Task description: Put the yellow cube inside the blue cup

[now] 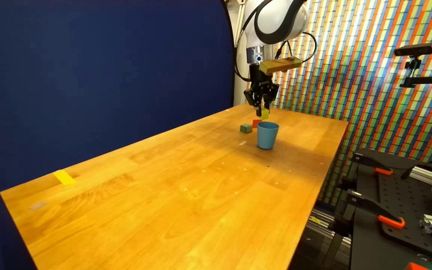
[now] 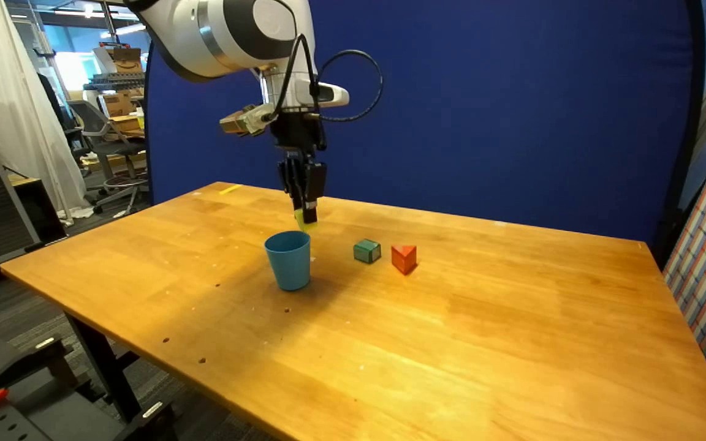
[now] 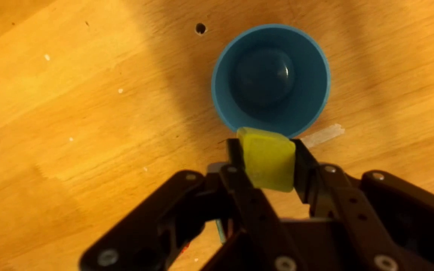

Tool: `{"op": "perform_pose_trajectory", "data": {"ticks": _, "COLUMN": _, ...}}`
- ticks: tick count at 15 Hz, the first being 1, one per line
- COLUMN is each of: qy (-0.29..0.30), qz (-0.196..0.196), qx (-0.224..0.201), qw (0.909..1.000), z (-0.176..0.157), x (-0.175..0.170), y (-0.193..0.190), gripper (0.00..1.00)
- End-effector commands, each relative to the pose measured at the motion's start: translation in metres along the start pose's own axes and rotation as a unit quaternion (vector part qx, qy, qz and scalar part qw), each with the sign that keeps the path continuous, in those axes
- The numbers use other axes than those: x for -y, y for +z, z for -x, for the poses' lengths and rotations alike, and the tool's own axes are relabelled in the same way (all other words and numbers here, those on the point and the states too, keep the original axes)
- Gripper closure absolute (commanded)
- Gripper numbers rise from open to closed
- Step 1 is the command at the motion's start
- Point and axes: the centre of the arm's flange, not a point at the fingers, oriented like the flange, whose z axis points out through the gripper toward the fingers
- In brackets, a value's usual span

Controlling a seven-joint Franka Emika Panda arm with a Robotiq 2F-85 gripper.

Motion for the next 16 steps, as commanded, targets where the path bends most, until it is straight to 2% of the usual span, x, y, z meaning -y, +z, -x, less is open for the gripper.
{"op": "perform_pose_trajectory", "data": {"ticks": 1, "qy": 0.024, "qz": -0.006, "qx": 0.007, "qw": 0.9997, "z": 0.015, "x": -0.001, "y": -0.012, "gripper": 0.83}}
{"op": "perform_pose_trajectory", "data": {"ticks": 7, "qy": 0.052, "qz": -0.016, "qx": 0.036, "qw": 0.9979, "z": 0.033, "x": -0.010, "y": -0.001, "gripper": 0.83}}
{"op": "perform_pose_trajectory", "data": {"ticks": 9, "qy": 0.056, "qz": -0.023, "qx": 0.041, "qw": 0.9973, "z": 0.034, "x": -0.009, "y": 0.003, "gripper": 0.40}}
{"op": "perform_pose_trajectory", "data": {"ticks": 11, "qy": 0.047, "qz": -0.031, "qx": 0.051, "qw": 0.9971, "z": 0.033, "x": -0.006, "y": 0.006, "gripper": 0.37}}
{"op": "perform_pose_trajectory", "data": {"ticks": 12, "qy": 0.050, "qz": -0.016, "qx": 0.043, "qw": 0.9977, "z": 0.027, "x": -0.004, "y": 0.016, "gripper": 0.56}}
{"op": "perform_pose_trajectory", "data": {"ticks": 14, "qy": 0.050, "qz": -0.018, "qx": 0.046, "qw": 0.9975, "z": 0.029, "x": -0.003, "y": 0.017, "gripper": 0.40}}
{"op": "perform_pose_trajectory", "data": {"ticks": 16, "qy": 0.050, "qz": -0.018, "qx": 0.046, "qw": 0.9975, "z": 0.029, "x": -0.002, "y": 0.017, "gripper": 0.37}}
